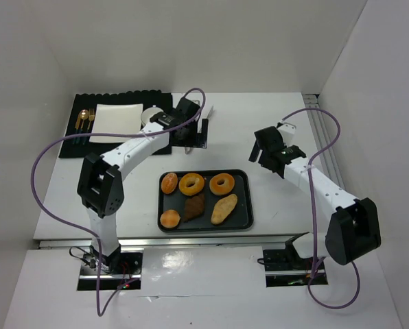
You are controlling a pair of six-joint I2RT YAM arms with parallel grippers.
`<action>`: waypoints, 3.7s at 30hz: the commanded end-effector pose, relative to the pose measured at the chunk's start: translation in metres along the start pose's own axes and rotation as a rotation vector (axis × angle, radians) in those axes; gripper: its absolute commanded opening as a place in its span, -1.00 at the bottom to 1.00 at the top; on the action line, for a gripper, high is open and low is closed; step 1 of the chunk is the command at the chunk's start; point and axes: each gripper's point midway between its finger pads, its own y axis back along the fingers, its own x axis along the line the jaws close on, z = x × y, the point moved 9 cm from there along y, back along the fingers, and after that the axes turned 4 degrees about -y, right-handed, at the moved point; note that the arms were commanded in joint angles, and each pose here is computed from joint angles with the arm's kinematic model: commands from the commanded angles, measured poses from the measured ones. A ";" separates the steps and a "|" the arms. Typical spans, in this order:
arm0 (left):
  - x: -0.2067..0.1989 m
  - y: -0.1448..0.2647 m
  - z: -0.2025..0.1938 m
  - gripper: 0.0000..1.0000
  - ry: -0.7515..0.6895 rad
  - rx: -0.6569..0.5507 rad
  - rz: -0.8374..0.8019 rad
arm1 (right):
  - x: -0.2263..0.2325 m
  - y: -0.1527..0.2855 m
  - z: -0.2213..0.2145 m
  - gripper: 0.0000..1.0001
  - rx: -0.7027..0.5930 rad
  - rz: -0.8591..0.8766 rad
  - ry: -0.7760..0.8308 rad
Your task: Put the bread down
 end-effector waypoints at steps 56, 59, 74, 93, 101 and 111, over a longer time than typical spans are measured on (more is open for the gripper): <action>0.032 -0.191 0.073 0.71 -0.024 -0.111 0.155 | 0.005 0.002 0.001 0.98 -0.015 0.079 0.000; 0.031 -0.177 0.079 0.29 -0.022 -0.126 0.151 | 0.007 0.001 0.002 0.98 -0.014 0.078 0.001; -0.013 0.066 0.087 -0.05 -0.098 -0.296 -0.121 | 0.007 0.014 0.014 0.98 -0.058 0.121 -0.032; -0.039 0.136 -0.095 -0.05 -0.218 -0.041 -0.150 | 0.004 0.024 0.023 0.98 -0.084 0.113 -0.021; -0.048 0.120 -0.107 0.04 -0.243 -0.009 -0.143 | 0.003 0.025 0.021 0.98 -0.083 0.126 -0.024; -0.055 0.093 -0.101 0.19 -0.300 -0.011 -0.081 | 0.003 0.026 0.018 0.98 -0.069 0.141 -0.031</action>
